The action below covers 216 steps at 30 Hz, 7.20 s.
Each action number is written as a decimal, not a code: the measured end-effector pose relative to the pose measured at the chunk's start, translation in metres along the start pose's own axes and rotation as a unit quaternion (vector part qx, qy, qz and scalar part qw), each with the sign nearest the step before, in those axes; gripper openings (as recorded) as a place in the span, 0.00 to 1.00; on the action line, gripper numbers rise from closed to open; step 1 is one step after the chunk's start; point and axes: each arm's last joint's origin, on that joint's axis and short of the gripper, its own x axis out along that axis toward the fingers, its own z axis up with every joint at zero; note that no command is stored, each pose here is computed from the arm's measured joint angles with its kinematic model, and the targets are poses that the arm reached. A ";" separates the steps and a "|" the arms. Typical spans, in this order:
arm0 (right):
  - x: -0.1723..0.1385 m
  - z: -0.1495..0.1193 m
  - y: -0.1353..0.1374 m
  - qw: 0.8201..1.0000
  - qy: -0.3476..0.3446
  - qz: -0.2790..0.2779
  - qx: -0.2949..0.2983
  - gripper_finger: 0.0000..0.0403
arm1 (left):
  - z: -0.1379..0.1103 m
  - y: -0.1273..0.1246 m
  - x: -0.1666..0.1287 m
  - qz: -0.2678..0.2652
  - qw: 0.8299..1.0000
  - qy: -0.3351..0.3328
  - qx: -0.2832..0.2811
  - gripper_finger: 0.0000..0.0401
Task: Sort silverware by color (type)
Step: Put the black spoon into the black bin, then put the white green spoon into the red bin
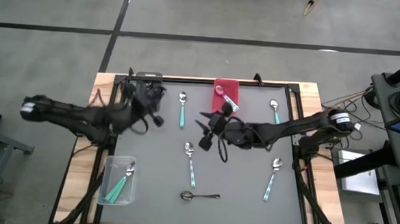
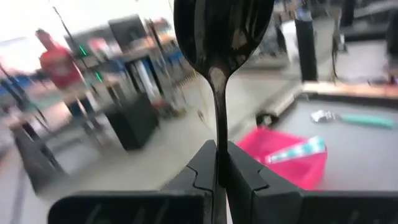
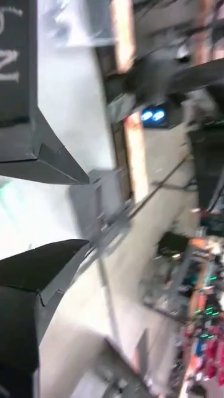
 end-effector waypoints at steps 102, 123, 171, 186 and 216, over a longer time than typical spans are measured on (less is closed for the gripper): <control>-0.010 -0.045 -0.027 0.953 0.217 0.021 -0.209 0.35 | -0.120 0.153 0.162 0.018 0.753 0.633 -0.176 0.01; -0.010 -0.046 -0.027 0.952 0.221 0.021 -0.212 0.35 | -0.154 0.146 0.174 0.040 0.708 0.679 -0.193 0.02; -0.012 -0.049 -0.029 0.954 0.243 0.009 -0.174 0.35 | -0.104 0.139 0.162 -0.009 0.806 0.576 -0.135 0.17; -0.012 -0.052 -0.023 0.960 0.272 0.040 0.056 0.34 | -0.037 0.048 0.079 -0.194 0.954 0.216 -0.078 0.17; -0.080 -0.096 0.018 0.737 0.626 0.033 0.253 0.35 | -0.055 -0.032 -0.001 -0.422 0.886 0.057 -0.183 0.16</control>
